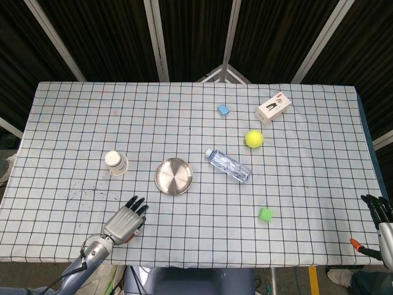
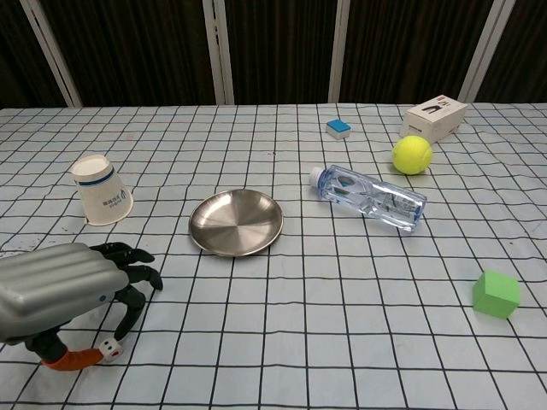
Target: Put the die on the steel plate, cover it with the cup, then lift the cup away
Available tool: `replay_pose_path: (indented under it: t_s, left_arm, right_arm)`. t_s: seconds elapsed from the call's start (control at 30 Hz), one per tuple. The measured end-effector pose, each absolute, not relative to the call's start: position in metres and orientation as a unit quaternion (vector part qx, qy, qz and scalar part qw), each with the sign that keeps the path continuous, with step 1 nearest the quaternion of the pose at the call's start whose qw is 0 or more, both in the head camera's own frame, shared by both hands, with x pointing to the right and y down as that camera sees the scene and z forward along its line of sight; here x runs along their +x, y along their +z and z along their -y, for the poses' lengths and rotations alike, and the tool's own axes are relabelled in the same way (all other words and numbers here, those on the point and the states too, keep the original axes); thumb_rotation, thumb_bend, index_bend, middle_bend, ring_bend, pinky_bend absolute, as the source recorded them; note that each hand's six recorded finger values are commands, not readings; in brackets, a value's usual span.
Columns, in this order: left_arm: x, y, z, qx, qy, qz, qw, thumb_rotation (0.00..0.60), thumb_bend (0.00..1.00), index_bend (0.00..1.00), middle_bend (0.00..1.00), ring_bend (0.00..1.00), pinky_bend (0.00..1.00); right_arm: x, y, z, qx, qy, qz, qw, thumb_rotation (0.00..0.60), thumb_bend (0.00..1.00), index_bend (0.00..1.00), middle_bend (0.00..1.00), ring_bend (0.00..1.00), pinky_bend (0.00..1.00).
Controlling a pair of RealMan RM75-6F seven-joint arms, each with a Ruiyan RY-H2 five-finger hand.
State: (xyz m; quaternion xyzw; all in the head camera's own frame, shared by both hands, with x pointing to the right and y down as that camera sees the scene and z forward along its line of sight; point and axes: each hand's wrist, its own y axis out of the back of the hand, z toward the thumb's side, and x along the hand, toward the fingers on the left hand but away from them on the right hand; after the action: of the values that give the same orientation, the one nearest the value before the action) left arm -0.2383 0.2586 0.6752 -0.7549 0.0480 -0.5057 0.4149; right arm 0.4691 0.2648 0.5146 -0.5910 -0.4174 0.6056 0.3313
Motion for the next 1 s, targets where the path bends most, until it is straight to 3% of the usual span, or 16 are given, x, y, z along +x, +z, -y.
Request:
replay_pose_path:
  t_s: [0.37, 0.67, 1.0]
  left_arm:
    - [-0.229, 0.653, -0.244, -0.760, -0.479, -0.091, 0.429, 0.600, 0.59, 0.58, 0.18, 0.00, 0.04]
    - [-0.214, 0.621, -0.206, -0.752, -0.452, -0.152, 0.456, 0.600, 0.58, 0.60, 0.19, 0.00, 0.07]
    - [-0.186, 0.655, -0.136, -0.704, -0.493, -0.165, 0.484, 0.600, 0.56, 0.60, 0.20, 0.00, 0.07]
  right_arm:
    - [0.466, 0.515, -0.265, -0.596, 0.602, 0.415, 0.332, 0.600, 0.13, 0.12, 0.14, 0.10, 0.03]
    - [0.467, 0.514, -0.265, -0.594, 0.602, 0.417, 0.332, 0.600, 0.13, 0.12, 0.14, 0.10, 0.03]
    - [0.465, 0.516, -0.266, -0.596, 0.604, 0.413, 0.331, 0.600, 0.13, 0.12, 0.14, 0.10, 0.03]
